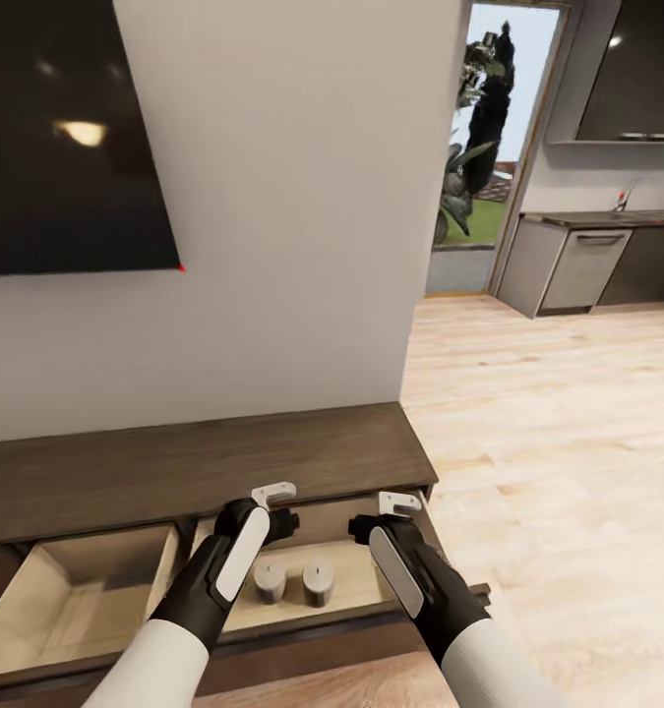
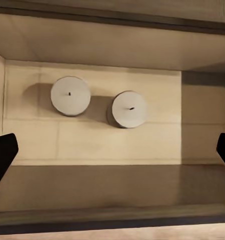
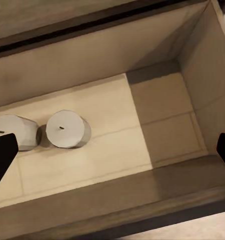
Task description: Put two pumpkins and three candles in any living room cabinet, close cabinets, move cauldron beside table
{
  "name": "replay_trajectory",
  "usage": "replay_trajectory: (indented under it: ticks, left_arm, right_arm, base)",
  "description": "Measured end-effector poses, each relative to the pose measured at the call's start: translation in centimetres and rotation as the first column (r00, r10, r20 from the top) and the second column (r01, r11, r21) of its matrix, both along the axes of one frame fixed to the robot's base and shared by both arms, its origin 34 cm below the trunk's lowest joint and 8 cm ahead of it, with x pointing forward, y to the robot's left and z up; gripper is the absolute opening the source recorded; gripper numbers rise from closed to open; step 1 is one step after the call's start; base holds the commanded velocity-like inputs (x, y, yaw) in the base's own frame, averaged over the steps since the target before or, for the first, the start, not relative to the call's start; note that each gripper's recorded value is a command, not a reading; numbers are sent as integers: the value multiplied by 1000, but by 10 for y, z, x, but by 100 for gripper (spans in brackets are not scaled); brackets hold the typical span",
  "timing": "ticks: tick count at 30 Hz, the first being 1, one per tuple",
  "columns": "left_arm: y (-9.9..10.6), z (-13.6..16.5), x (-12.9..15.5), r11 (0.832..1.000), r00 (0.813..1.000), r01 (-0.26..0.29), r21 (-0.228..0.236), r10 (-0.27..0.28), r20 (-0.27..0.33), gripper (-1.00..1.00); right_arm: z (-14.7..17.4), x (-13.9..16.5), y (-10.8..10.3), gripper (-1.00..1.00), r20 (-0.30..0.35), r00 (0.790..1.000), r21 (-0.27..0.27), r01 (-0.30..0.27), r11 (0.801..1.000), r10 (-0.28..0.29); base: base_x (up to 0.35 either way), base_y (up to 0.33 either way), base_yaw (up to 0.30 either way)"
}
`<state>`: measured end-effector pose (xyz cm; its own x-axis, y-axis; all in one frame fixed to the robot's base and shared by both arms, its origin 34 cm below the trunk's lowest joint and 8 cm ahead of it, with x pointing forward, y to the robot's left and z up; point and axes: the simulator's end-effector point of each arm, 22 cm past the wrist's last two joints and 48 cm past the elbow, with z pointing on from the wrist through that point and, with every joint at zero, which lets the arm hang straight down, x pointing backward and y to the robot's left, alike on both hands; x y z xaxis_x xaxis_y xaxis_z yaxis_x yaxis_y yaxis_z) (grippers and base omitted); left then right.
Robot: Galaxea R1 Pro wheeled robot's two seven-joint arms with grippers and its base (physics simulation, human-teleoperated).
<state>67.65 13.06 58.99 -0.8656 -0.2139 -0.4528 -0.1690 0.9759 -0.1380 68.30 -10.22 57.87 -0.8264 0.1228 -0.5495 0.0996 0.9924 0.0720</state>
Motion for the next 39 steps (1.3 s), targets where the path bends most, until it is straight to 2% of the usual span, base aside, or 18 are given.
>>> replay_trajectory:
  ticks: [12,25,39]
  left_arm:
    - [-1,-2,0,1000,1000,0,-2,0,-3,100]
    - [-2,12,10,1000,999,-7,-13,8,43,100]
    - [-2,9,10,1000,999,-6,-14,7,40,100]
  right_arm:
    - [-3,-1,0,100,-6,1000,1,-1,1000,1]
    - [-6,-2,0,100,-13,1000,1,-2,1000,2]
    - [-9,-3,0,100,-20,1000,3,-1,1000,1]
  base:
    - [0,0,-272]
    - [0,0,-272]
    - [-76,0,-272]
